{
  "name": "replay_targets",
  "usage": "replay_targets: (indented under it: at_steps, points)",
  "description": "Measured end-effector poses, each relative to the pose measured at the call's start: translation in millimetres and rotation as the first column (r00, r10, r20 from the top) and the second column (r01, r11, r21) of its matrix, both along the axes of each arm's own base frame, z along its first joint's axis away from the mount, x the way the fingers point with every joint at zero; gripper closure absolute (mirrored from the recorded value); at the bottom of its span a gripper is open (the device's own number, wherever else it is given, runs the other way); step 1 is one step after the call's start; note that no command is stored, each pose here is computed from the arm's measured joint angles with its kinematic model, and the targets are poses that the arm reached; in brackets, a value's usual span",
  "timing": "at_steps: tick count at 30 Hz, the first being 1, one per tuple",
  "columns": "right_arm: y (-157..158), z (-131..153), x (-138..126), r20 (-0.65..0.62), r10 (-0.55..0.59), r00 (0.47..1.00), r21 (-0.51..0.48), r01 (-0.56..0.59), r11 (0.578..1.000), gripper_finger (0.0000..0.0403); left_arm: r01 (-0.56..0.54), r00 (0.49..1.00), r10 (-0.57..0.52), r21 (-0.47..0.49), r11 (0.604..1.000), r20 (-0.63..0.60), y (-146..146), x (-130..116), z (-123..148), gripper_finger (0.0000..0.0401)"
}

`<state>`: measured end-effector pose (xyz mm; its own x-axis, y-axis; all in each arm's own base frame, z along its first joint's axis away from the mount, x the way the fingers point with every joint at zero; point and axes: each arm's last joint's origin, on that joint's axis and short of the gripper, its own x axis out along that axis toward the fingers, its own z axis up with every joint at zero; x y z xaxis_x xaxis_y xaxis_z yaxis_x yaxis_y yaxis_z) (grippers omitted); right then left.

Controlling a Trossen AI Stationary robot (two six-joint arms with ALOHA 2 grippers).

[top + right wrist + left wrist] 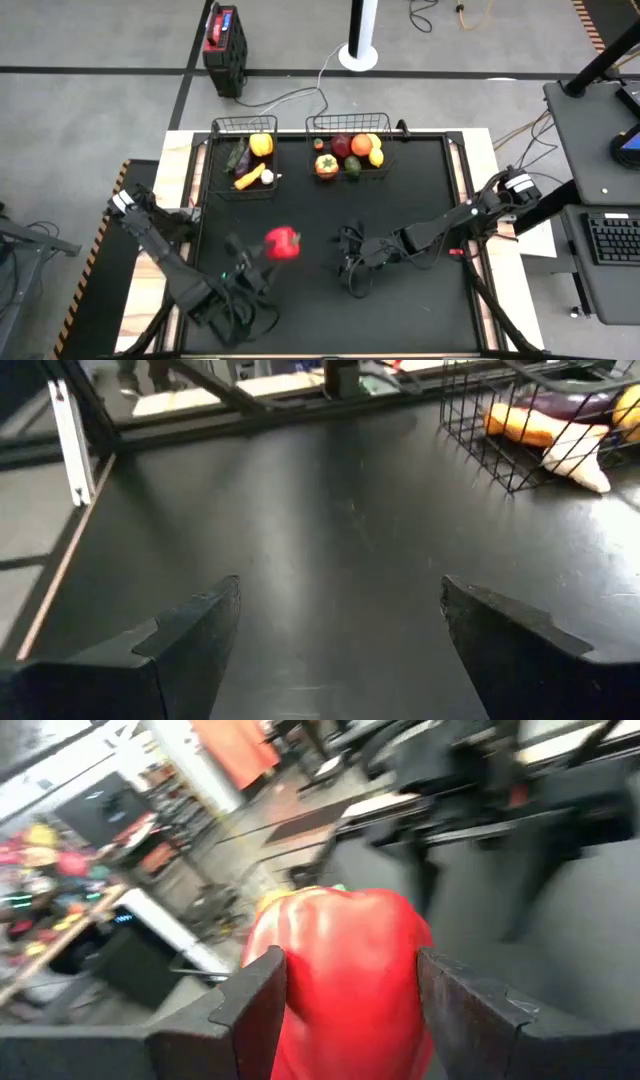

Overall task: Sort produce into baskets
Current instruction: Put the red bell pepper into the left black wire basket

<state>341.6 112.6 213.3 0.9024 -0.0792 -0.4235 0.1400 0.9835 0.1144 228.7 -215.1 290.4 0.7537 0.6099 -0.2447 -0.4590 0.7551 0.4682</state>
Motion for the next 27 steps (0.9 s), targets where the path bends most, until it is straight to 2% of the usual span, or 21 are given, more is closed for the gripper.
replay_targets:
  at_steps: [5, 9, 12, 15, 17, 19, 21, 24, 26, 27]
  points:
    - [-3.7, 13.2, -10.1, -0.020, -0.014, 1.000, 0.021, 0.015, 1.000, 0.0071, -0.137, 0.983, 0.146, 0.086, 0.987, -0.108, 50.3, 10.6, 26.8, 0.0205]
    - [-6.7, 21.2, -18.5, -0.047, -0.027, 0.999, 0.035, 0.028, 0.999, 0.0071, -0.298, 0.931, 0.316, 0.120, 0.947, -0.183, 106.4, 9.4, 40.2, 0.0205]
    - [-7.2, 23.3, -19.8, -0.046, -0.026, 0.999, 0.035, 0.028, 0.999, 0.0071, -0.435, 0.857, 0.437, 0.070, 0.898, -0.273, 154.0, 4.1, 44.3, 0.0205]
    - [-7.4, 24.3, -20.3, -0.044, -0.024, 0.999, 0.033, 0.026, 0.999, 0.0071, -0.567, 0.764, 0.516, -0.022, 0.823, -0.387, 202.8, -5.2, 44.2, 0.0205]
    - [-7.3, 23.6, -20.0, -0.046, -0.023, 0.999, 0.028, 0.024, 0.999, 0.0071, -0.634, 0.699, 0.545, -0.047, 0.772, -0.463, 233.8, -13.8, 40.7, 0.0205]
    - [-7.3, 22.5, -20.1, -0.053, -0.023, 0.998, 0.024, 0.024, 0.999, 0.0071, -0.676, 0.659, 0.556, -0.074, 0.733, -0.507, 263.8, -20.2, 37.0, 0.0205]
    - [-7.3, 22.4, -20.1, -0.054, -0.023, 0.998, 0.026, 0.024, 0.999, 0.0071, -0.681, 0.655, 0.512, -0.142, 0.718, -0.555, 291.8, -25.7, 33.1, 0.0205]
    - [-7.4, 22.2, -20.2, -0.055, -0.026, 0.998, 0.031, 0.028, 0.999, 0.0071, -0.633, 0.728, 0.409, -0.310, 0.709, -0.551, 328.5, -28.5, 28.6, 0.0205]
    - [-7.4, 21.9, -20.4, -0.058, -0.026, 0.998, 0.030, 0.028, 0.999, 0.0071, -0.630, 0.749, 0.400, -0.382, 0.676, -0.528, 349.5, -31.4, 25.7, 0.0205]
    - [-7.4, 22.0, -20.3, -0.058, -0.026, 0.998, 0.030, 0.028, 0.999, 0.0071, -0.646, 0.743, 0.421, -0.392, 0.655, -0.520, 359.1, -33.0, 24.3, 0.0205]
